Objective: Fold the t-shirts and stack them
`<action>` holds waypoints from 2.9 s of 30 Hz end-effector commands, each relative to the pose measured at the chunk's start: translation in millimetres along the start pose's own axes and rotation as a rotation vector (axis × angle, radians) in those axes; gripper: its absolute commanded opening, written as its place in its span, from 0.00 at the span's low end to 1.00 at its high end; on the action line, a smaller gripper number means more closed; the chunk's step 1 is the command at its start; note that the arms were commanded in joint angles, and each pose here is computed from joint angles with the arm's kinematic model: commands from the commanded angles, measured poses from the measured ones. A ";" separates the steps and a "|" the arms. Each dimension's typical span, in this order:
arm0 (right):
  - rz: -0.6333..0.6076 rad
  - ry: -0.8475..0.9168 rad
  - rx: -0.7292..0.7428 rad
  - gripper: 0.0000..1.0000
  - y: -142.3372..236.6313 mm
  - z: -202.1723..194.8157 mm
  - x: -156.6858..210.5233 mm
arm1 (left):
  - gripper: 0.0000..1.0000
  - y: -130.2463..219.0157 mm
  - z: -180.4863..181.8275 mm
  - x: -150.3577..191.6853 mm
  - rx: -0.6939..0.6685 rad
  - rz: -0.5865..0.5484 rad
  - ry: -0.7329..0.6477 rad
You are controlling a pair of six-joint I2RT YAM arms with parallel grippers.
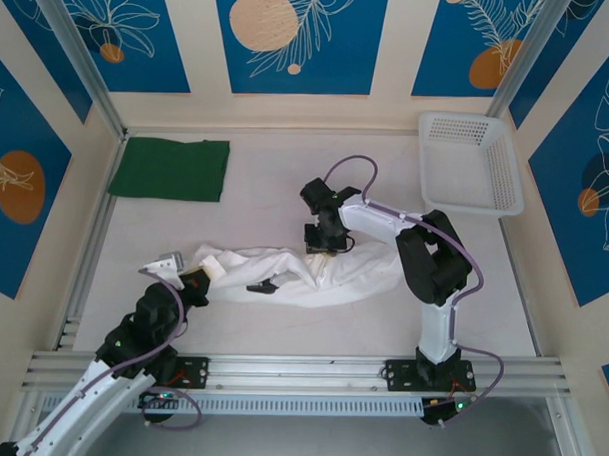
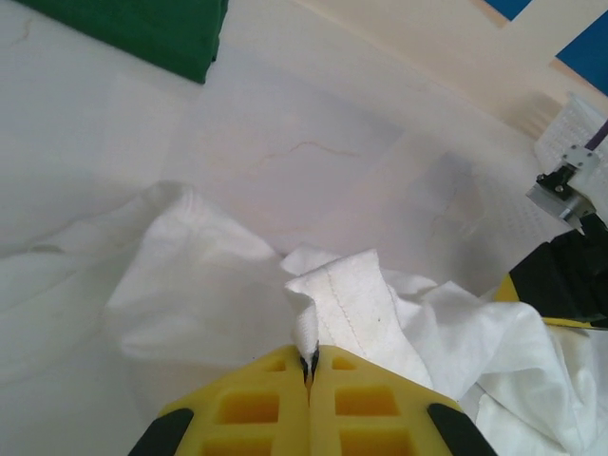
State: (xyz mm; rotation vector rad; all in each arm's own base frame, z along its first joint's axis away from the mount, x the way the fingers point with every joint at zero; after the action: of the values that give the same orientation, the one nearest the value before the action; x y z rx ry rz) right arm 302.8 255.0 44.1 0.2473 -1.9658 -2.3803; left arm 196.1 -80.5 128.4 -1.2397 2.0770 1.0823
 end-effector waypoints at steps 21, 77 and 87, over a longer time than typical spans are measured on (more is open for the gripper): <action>-0.508 -0.174 -0.299 0.18 89.5 -71.3 62.6 | 0.00 0.1 9.1 7.6 -0.030 0.020 0.030; -0.995 -0.086 0.031 0.05 213.9 -58.6 27.9 | 0.01 40.0 -76.8 -107.6 0.224 -0.368 -0.054; -1.273 -0.193 0.059 0.04 257.7 -59.6 -2.7 | 0.00 4.8 -149.2 -159.7 0.253 -0.444 -0.269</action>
State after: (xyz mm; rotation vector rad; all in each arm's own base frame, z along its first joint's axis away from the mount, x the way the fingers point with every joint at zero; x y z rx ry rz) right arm 275.8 154.5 252.2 1.6282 -2.2528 -2.8754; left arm 252.3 -118.1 286.4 -1.2248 1.7261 0.7985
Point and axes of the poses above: each hand's point on the last joint's axis, 136 mm out from that joint toward the fingers, its own y axis back along the fingers, its own z axis along the line the jaws close on, x = y × z, the point moved 1 cm from there along y, back along the fingers, and after that the axes turned 4 degrees about y, right-handed, at the moved point
